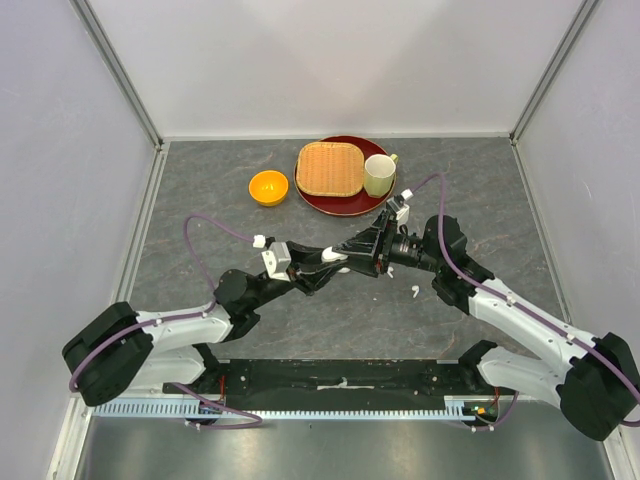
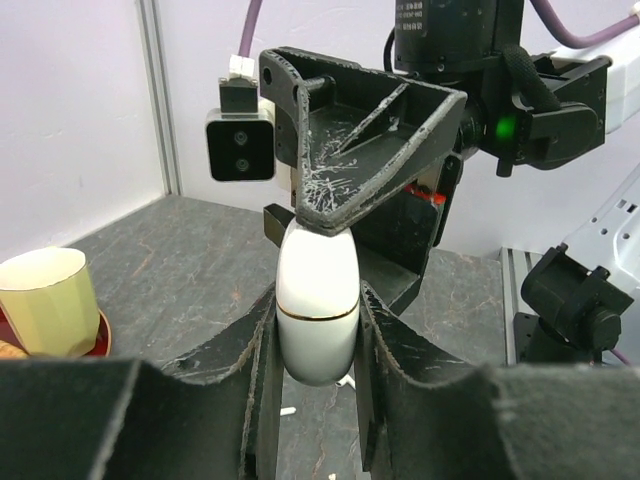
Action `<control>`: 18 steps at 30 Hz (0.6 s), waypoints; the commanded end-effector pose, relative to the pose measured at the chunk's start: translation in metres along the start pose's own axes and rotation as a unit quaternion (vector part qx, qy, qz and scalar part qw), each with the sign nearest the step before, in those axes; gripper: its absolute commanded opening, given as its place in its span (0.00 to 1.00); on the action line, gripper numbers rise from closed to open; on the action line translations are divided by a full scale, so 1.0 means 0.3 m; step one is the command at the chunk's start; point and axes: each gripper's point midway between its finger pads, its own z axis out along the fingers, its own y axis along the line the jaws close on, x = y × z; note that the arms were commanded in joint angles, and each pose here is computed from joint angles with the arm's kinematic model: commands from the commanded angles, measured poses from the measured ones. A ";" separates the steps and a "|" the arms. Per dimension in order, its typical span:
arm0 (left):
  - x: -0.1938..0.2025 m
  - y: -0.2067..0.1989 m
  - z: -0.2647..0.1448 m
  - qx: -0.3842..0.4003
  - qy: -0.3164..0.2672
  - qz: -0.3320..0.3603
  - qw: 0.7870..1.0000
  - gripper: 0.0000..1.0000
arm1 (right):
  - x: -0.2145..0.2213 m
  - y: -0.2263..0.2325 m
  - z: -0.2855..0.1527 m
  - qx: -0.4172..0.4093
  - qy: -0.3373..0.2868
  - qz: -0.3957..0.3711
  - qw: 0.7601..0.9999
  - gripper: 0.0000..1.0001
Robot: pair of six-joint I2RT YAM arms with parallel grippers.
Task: Insert the wireless bluetooth earbuds into the charging case
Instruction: Pick up the charging case at the center of the board, then open the charging case.
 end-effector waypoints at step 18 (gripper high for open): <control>-0.194 -0.080 0.004 0.069 -0.056 -0.043 0.995 0.02 | -0.092 0.107 -0.129 0.057 -0.112 -0.246 0.961 0.87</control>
